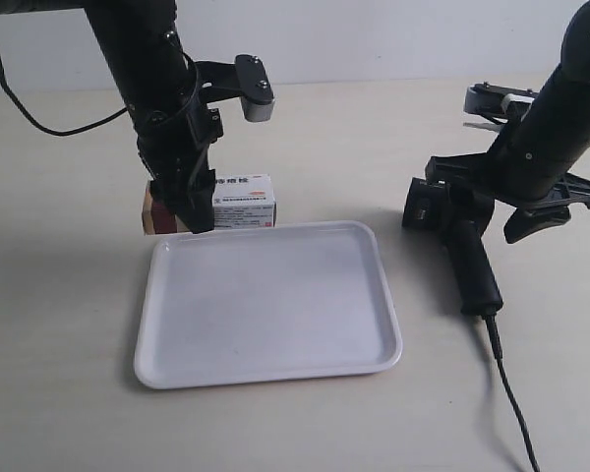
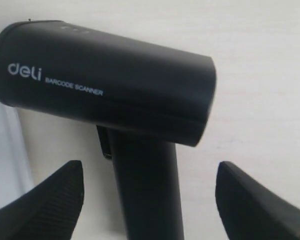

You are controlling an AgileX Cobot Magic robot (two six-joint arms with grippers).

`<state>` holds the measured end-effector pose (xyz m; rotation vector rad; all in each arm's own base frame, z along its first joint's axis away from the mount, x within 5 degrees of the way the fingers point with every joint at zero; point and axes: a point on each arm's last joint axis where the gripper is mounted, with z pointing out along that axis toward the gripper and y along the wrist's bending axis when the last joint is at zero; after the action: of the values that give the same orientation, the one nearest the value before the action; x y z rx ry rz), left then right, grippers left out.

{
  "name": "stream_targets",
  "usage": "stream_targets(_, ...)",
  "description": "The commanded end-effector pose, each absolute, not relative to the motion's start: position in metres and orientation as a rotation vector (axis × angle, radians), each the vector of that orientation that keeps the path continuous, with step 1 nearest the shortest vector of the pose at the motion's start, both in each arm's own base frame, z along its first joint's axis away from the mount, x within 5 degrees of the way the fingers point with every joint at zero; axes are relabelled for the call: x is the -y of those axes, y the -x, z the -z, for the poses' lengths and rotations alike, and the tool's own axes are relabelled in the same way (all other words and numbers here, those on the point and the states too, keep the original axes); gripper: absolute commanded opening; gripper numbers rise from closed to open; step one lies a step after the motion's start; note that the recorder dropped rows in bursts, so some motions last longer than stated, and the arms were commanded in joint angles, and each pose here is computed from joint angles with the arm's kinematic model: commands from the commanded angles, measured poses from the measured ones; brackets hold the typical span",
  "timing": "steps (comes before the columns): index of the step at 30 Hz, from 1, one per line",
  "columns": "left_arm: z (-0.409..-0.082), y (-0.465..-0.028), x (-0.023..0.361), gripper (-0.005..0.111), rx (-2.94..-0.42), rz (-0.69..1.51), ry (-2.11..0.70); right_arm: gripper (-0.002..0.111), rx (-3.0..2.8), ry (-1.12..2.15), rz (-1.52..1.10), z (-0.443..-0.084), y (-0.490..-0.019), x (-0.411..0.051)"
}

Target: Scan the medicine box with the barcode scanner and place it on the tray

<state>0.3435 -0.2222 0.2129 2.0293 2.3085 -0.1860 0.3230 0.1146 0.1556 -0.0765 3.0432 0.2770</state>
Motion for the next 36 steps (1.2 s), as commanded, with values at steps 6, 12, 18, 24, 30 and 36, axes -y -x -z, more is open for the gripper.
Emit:
stream_targets(6, -0.217, -0.341, 0.224, 0.000, -2.306, 0.205, -2.015, 0.070, -3.022, 0.071, -0.293, -0.141, -0.331, -0.118)
stream_targets(12, -0.217, -0.341, 0.224, 0.000, -2.306, 0.206, -2.014, 0.070, -3.025, 0.061, -0.321, -0.134, -0.333, -0.120)
stream_targets(18, -0.217, -0.341, 0.224, 0.000, -2.306, 0.206, -2.014, 0.069, -3.046, 0.066, -0.314, -0.126, -0.333, -0.120)
stream_targets(24, -0.217, -0.341, 0.224, 0.000, -2.306, 0.206, -2.014, 0.056, -3.056, 0.081, -0.309, -0.122, -0.333, -0.120)
stream_targets(30, -0.217, -0.341, 0.224, 0.000, -2.306, 0.206, -2.014, 0.036, -3.060, 0.092, -0.307, -0.120, -0.333, -0.120)
stream_targets(36, -0.217, -0.341, 0.224, 0.000, -2.306, 0.206, -2.014, 0.002, -3.039, 0.174, -0.280, -0.131, -0.332, -0.118)
